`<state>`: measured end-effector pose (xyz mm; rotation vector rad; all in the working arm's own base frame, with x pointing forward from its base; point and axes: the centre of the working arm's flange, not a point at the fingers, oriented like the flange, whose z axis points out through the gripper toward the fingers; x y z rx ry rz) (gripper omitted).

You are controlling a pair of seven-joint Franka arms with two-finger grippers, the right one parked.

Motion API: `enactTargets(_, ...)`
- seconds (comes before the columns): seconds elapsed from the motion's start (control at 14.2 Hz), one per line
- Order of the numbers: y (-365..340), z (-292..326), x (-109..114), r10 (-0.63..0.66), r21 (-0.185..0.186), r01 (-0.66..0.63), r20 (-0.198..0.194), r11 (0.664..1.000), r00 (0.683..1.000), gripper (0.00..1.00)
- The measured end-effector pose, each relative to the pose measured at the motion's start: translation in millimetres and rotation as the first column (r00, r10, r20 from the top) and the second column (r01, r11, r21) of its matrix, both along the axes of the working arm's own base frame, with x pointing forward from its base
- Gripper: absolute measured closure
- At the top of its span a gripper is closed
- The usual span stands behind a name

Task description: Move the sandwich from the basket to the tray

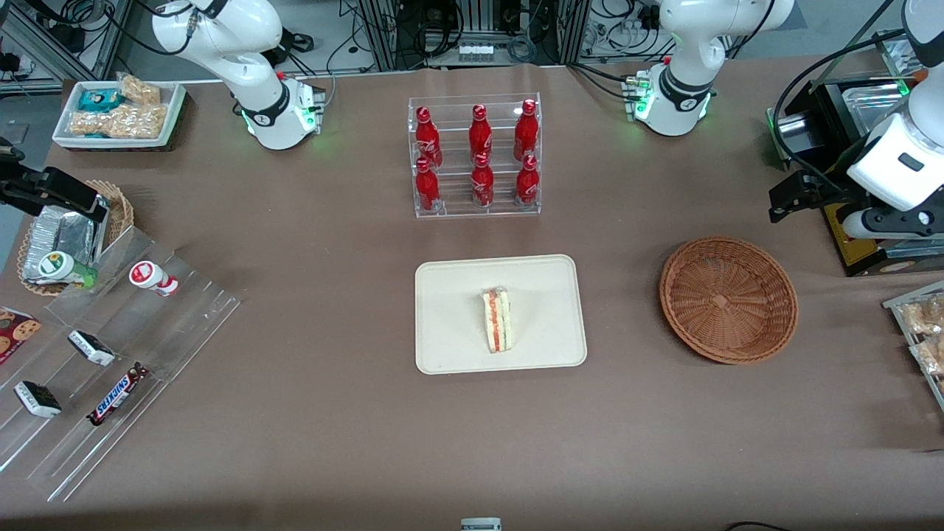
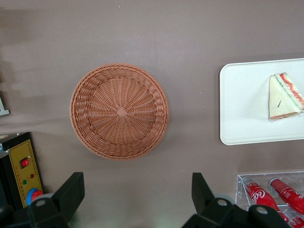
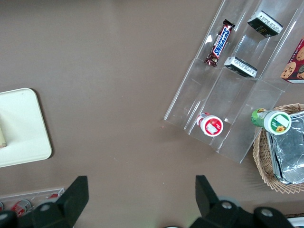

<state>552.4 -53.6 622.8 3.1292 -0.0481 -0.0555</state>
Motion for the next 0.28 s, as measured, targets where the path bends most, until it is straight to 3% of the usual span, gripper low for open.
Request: enactTargets(0.28,0.0,-0.8,0.2,0.000,0.000,0.000,-0.002,1.000,1.000,0.00)
